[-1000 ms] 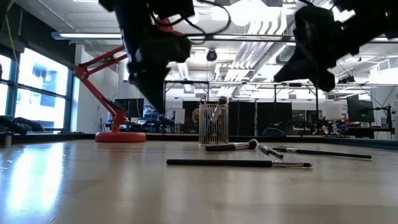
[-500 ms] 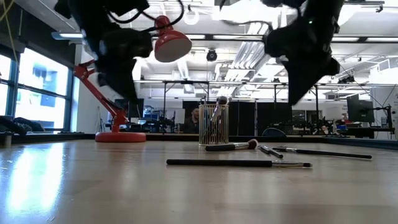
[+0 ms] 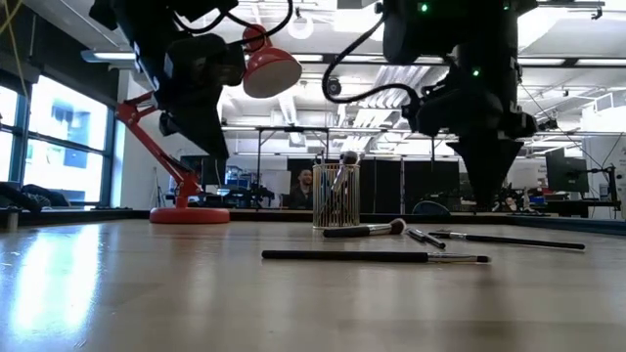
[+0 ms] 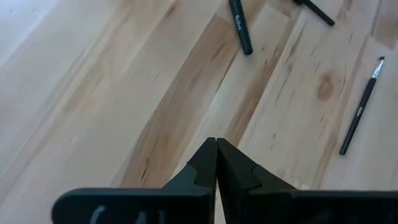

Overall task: Put items in baskets/containers
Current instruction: Put the makeup brush into the wire bin

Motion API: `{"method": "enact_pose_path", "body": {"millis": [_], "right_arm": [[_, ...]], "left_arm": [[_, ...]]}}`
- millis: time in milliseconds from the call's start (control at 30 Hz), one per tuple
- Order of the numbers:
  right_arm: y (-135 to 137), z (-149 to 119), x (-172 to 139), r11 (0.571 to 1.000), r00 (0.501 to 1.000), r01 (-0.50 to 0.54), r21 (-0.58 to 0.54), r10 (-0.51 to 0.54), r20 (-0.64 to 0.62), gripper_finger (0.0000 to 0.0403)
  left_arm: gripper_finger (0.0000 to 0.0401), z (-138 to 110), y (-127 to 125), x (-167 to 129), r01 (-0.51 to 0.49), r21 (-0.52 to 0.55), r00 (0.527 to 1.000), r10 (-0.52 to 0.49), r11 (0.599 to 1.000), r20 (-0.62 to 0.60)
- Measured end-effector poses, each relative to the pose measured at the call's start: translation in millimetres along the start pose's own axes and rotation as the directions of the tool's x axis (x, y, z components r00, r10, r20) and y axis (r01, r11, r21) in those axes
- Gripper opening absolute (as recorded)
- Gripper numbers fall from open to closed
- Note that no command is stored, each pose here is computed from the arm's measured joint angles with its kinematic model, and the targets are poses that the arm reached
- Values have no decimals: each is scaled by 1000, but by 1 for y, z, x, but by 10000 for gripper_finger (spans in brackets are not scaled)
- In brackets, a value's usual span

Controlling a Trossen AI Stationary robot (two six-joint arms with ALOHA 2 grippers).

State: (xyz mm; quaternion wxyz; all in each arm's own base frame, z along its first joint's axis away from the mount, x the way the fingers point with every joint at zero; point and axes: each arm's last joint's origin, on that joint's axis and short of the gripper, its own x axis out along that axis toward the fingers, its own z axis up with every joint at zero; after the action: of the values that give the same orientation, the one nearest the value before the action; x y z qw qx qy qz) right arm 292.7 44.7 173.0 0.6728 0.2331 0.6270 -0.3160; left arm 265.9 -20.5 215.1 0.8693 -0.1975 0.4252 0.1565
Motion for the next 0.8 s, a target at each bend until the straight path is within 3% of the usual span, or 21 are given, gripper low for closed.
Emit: {"method": "enact_pose_path", "body": {"millis": [800], "right_arm": [[7,3,12,1000,1000,-9,1,9,-7,1]], "left_arm": [[0,1,-2,0,39,17,999,-39,999,-1]]}}
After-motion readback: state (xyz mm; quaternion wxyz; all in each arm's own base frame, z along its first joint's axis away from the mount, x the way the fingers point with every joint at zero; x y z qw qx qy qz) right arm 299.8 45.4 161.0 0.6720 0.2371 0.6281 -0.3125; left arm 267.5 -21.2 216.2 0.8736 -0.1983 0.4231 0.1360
